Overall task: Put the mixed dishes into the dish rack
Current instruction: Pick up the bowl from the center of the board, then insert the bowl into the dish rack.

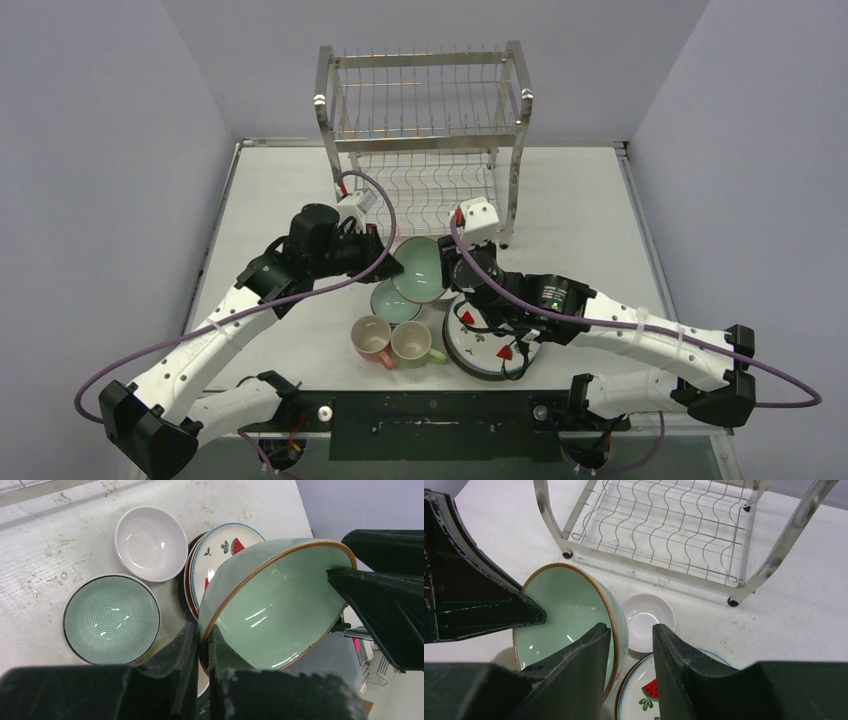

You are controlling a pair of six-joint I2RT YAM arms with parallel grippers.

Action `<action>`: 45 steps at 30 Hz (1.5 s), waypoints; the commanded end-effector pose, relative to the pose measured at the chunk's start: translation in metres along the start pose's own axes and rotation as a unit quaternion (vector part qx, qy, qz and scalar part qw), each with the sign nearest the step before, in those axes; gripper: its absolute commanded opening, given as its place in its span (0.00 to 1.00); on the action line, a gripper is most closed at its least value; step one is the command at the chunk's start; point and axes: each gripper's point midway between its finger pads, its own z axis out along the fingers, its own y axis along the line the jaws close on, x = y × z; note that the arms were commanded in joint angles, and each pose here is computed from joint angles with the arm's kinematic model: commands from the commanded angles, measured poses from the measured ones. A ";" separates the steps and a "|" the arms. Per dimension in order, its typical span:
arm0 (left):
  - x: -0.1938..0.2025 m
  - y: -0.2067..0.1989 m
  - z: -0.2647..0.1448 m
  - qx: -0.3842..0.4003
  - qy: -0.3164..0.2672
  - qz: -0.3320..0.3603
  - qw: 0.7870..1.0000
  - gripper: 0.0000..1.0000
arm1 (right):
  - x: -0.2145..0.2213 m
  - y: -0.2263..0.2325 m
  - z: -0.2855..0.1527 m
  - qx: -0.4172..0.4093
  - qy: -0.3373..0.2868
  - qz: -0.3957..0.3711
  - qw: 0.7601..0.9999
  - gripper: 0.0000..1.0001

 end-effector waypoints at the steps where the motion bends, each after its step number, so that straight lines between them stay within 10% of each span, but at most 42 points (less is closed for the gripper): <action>1: -0.019 -0.021 -0.011 0.041 -0.042 0.020 0.998 0.00 | -0.033 0.000 -0.012 -0.016 -0.041 0.047 0.998 0.41; 22: -0.027 0.027 -0.049 -0.109 -0.083 0.077 0.988 0.00 | -0.053 -0.092 -0.057 0.108 -0.095 0.039 0.989 0.80; 45: -0.081 0.064 -0.234 -0.320 -0.356 0.102 0.872 0.00 | -0.006 -0.202 -0.017 0.266 0.012 0.036 0.963 0.89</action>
